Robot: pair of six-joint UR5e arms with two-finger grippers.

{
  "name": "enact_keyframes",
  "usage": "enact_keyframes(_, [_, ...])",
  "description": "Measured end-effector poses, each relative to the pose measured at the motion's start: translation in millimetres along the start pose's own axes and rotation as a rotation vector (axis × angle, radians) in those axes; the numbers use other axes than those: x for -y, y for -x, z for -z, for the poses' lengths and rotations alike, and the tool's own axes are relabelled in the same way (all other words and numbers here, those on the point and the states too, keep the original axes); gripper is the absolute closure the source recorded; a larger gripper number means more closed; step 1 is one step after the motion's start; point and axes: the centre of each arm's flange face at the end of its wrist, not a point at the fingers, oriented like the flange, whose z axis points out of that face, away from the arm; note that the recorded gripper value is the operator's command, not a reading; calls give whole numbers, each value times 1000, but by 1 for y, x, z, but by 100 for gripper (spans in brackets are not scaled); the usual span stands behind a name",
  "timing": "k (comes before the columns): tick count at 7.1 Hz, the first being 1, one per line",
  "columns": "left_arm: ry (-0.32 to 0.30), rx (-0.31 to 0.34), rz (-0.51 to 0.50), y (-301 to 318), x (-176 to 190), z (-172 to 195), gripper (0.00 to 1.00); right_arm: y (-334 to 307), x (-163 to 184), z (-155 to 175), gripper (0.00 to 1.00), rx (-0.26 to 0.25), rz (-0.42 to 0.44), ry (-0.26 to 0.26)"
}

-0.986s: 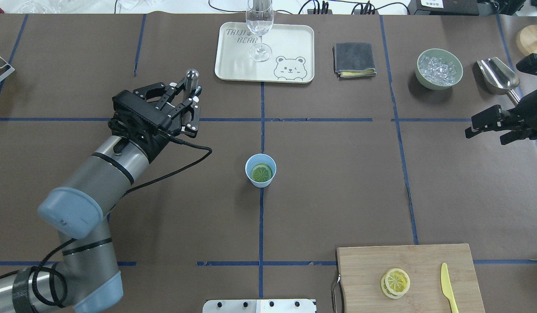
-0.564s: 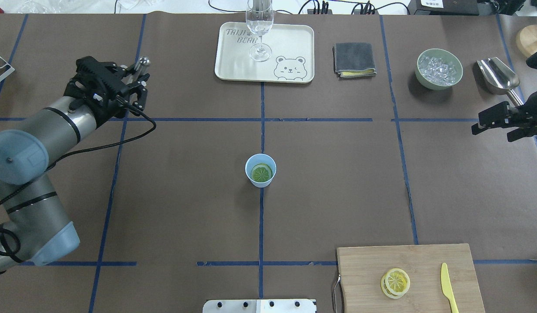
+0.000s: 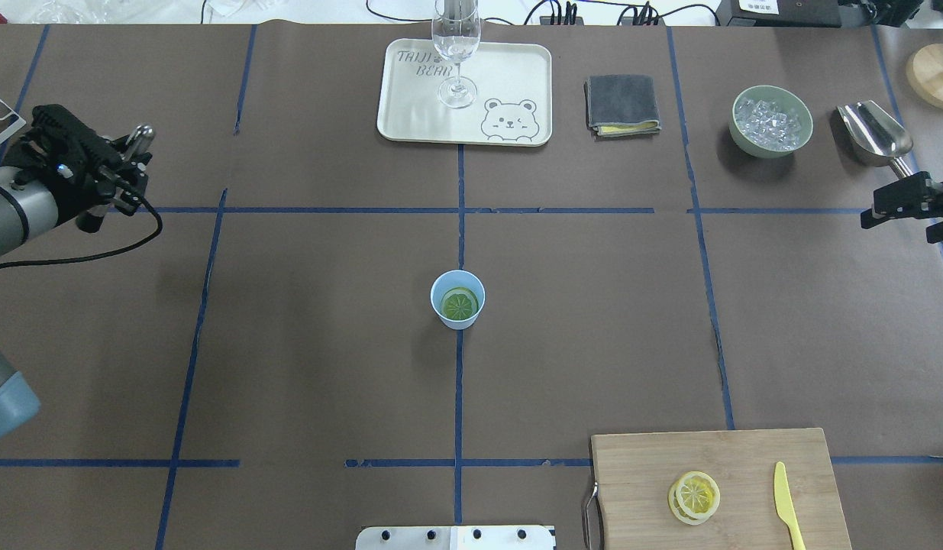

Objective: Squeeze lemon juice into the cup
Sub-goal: 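Lower the muddler upright onto the table with the left gripper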

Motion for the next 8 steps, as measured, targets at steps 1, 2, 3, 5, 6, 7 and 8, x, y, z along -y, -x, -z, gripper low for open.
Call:
enact_keyframes(1, [150, -50, 97, 12, -14, -9, 100, -9, -3, 1, 0, -7, -14, 1])
enact_keyframes(2, [278, -137, 277, 12, -22, -14, 100, -16, -5, -2, 0, -13, -21, 10])
enact_keyframes(3, [378, -217, 468, 9, -26, -17, 100, -21, -5, -6, 0, -20, -25, 17])
enact_keyframes(5, [527, -293, 673, 2, -39, -35, 100, -25, -6, -8, 0, -23, -28, 23])
enact_keyframes(6, [572, -297, 730, 0, -41, -49, 100, -26, -7, -9, 0, -19, -26, 25])
enact_keyframes(7, [602, -290, 755, -1, -44, -63, 100, -27, -7, -9, 0, -10, -20, 23])
enact_keyframes(8, [621, -284, 758, -1, -47, -73, 100, -28, -8, -11, 0, -4, -15, 22])
